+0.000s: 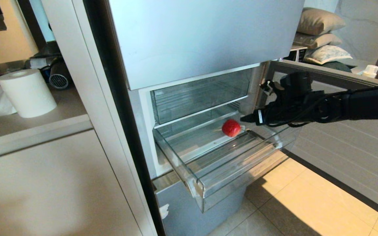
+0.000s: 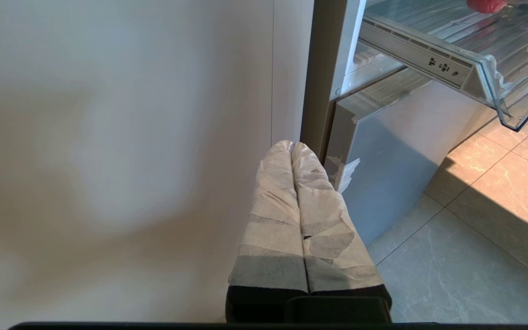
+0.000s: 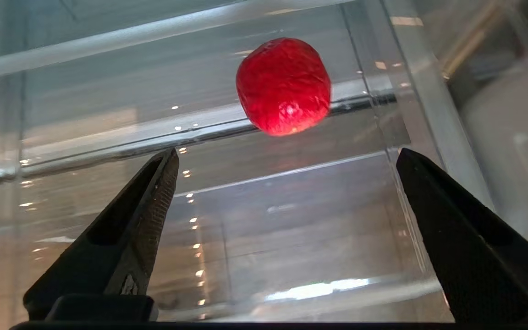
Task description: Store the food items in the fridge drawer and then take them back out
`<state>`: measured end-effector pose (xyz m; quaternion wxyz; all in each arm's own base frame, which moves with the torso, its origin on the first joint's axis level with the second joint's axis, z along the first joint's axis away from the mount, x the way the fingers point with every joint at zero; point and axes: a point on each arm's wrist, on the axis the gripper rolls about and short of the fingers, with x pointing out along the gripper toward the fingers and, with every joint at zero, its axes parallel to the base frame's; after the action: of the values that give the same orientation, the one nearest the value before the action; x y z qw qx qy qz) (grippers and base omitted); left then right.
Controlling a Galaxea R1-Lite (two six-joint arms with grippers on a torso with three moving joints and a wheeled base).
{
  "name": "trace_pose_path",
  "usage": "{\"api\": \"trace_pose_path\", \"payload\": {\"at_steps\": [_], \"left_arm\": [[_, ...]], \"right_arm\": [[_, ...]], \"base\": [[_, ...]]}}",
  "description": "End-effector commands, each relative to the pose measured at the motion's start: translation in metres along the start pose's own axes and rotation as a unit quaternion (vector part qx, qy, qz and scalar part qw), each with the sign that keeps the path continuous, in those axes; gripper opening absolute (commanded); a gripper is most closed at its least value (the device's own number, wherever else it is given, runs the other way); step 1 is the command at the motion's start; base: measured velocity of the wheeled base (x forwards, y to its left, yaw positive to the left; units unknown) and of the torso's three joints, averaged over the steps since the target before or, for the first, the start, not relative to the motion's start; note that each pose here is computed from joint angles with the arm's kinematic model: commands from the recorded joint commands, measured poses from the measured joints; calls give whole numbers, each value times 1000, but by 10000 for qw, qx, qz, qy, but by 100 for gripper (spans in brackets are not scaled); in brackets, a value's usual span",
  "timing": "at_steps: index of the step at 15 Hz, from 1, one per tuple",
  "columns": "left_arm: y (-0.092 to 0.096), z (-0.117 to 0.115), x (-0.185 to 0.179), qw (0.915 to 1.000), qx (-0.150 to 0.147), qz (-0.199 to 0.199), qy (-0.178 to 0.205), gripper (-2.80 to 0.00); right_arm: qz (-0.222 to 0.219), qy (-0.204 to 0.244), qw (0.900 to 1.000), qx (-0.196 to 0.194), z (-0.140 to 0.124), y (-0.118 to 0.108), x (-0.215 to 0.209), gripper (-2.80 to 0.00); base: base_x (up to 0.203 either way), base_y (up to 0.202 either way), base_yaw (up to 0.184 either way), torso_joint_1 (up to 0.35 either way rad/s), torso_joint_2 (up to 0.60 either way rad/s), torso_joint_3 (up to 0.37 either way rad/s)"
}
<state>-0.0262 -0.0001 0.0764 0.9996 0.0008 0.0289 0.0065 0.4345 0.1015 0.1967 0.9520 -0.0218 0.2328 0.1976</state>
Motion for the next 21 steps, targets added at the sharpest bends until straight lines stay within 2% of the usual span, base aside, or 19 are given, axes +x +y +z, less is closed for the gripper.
{"api": "trace_pose_path", "payload": {"at_steps": [1,5,7,9,11,13,16,19,21], "left_arm": [[0,0,0,10000,-1,4,2,-280],[0,0,0,10000,-1,4,2,-280],[0,0,0,10000,-1,4,2,-280],[0,0,0,10000,-1,4,3,-280],[0,0,0,10000,-1,4,2,-280],[0,0,0,10000,0,4,9,-280],[0,0,0,10000,-1,4,10,-280],[0,0,0,10000,0,4,3,-280],[0,0,0,10000,-1,4,2,-280]], "right_arm": [[34,75,10000,-11,-5,0,12,0],[113,44,9999,-34,-1,11,-3,0],[164,-21,9998,-74,4,20,-27,0],[147,-495,9985,-195,25,38,-95,0],[45,-857,9959,-270,22,53,-172,0],[-75,-1091,9936,-286,-4,61,-239,0],[-440,-1311,9901,-243,-75,68,-317,0],[-910,-1422,9856,-30,-160,69,-355,0],[-1582,-1461,9763,217,-200,66,-362,0]], "base": [[0,0,0,0,0,0],[0,0,0,0,0,0],[0,0,0,0,0,0],[0,0,0,0,0,0],[0,0,0,0,0,0],[0,0,0,0,0,0],[0,0,0,0,0,0],[0,0,0,0,0,0],[0,0,0,0,0,0]]}}
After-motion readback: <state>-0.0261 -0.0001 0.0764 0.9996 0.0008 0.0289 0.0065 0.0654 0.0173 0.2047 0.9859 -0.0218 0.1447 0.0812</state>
